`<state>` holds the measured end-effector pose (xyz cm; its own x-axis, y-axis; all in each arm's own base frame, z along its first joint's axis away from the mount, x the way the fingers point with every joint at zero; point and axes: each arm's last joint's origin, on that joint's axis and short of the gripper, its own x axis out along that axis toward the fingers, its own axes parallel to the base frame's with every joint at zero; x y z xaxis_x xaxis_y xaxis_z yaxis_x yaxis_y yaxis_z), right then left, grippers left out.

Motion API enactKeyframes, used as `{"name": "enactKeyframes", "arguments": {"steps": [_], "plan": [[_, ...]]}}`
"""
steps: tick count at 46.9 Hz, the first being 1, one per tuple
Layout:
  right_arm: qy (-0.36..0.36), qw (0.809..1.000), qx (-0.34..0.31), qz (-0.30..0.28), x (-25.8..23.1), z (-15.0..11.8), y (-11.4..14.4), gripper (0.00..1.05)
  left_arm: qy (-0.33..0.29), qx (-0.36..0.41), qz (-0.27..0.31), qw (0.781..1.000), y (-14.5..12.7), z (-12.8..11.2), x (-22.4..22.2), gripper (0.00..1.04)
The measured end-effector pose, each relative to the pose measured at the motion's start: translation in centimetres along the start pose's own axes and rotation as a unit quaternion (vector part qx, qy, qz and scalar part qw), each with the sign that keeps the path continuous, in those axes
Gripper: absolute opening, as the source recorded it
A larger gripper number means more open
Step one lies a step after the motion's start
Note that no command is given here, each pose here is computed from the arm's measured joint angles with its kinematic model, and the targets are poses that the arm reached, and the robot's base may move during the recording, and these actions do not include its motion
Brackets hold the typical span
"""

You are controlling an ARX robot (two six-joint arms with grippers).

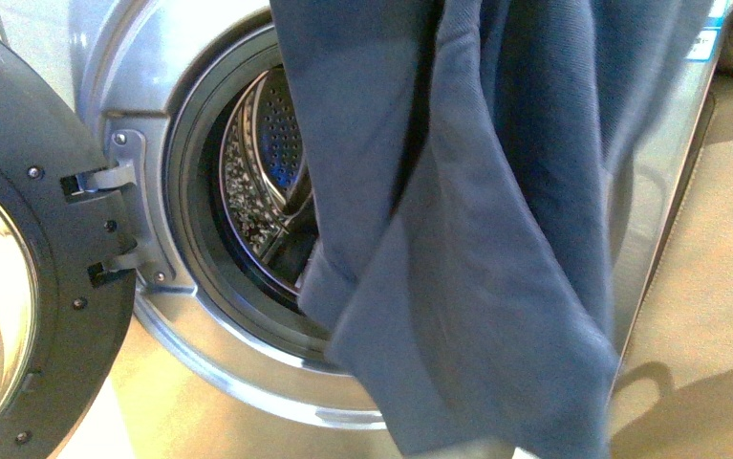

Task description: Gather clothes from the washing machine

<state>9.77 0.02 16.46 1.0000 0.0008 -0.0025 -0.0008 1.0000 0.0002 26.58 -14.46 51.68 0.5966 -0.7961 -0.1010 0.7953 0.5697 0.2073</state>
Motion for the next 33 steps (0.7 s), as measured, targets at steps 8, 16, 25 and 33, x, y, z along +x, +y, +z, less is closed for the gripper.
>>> {"name": "enactKeyframes", "arguments": {"steps": [8,16,25,33], "plan": [[-0.062,0.986,0.076,0.138,0.7,1.4,-0.4,0.97,-0.001,0.003,-0.002,1.000,-0.1,0.1,0.1,0.08],[-0.081,0.899,0.144,0.405,0.4,4.4,-0.4,0.97,-0.001,0.004,-0.003,1.000,-0.1,0.1,0.1,0.08],[-0.056,0.875,0.182,0.444,2.5,5.0,0.6,0.97,-0.001,0.004,-0.003,1.000,-0.1,0.1,0.1,0.08],[-0.071,0.876,0.158,0.450,5.9,6.7,1.7,0.97,-0.001,0.004,-0.003,1.000,-0.1,0.0,0.1,0.08]]}}
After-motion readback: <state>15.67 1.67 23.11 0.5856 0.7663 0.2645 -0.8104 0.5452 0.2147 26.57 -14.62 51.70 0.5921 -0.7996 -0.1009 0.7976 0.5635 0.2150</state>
